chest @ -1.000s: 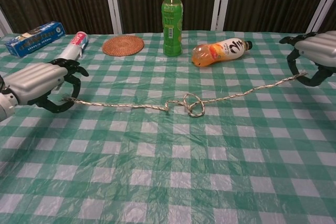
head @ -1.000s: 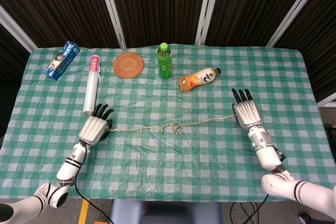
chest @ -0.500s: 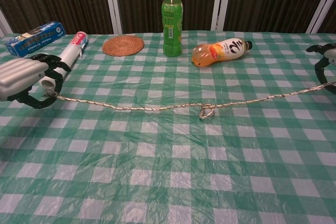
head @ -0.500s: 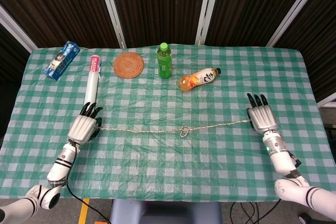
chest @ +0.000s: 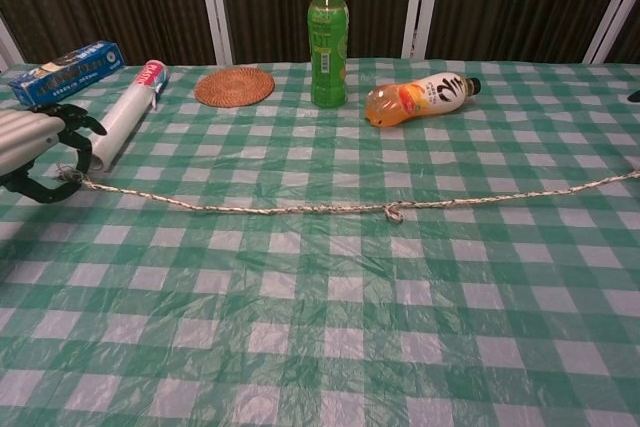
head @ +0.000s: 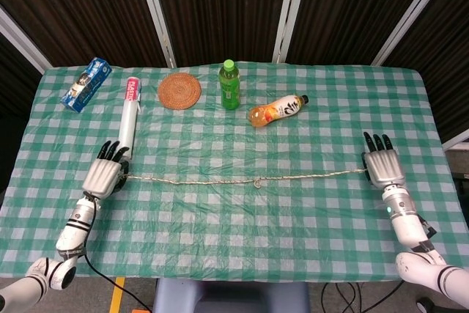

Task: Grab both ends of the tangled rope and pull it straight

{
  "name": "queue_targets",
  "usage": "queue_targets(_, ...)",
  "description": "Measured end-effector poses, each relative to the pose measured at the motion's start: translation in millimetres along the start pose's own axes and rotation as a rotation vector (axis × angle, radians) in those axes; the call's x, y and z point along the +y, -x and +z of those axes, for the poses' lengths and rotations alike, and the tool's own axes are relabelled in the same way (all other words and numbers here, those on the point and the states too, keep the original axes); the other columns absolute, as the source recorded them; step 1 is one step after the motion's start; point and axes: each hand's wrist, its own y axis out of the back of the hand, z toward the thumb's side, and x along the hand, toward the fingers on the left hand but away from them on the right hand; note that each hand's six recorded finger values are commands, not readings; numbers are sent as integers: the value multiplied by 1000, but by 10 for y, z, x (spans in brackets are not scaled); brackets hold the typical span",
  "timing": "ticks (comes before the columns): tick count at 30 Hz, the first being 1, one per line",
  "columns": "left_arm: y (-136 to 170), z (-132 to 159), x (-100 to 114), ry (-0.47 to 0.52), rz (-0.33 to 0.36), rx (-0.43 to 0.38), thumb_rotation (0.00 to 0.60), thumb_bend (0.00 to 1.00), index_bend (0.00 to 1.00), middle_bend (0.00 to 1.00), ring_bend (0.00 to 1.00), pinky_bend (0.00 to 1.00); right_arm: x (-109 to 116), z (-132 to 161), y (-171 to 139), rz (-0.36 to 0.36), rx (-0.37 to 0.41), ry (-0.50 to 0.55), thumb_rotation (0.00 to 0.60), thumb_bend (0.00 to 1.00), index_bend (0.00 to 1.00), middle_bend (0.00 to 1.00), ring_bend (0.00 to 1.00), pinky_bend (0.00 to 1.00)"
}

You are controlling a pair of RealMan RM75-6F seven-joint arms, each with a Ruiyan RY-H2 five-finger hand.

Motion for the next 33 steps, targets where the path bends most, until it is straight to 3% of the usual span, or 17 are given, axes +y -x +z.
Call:
queue_targets(29,82,-187,-215,-16,-62,43,600,474,736,154,0,57,-292,-422,-20,59,-78,4,600,647,790,50,0,0)
queue_targets(33,85,-171,-255,-18,-77,35,600,452,680,147,0,57,-337,-397,-9,68,-73,7,600,648,716,50,0,0)
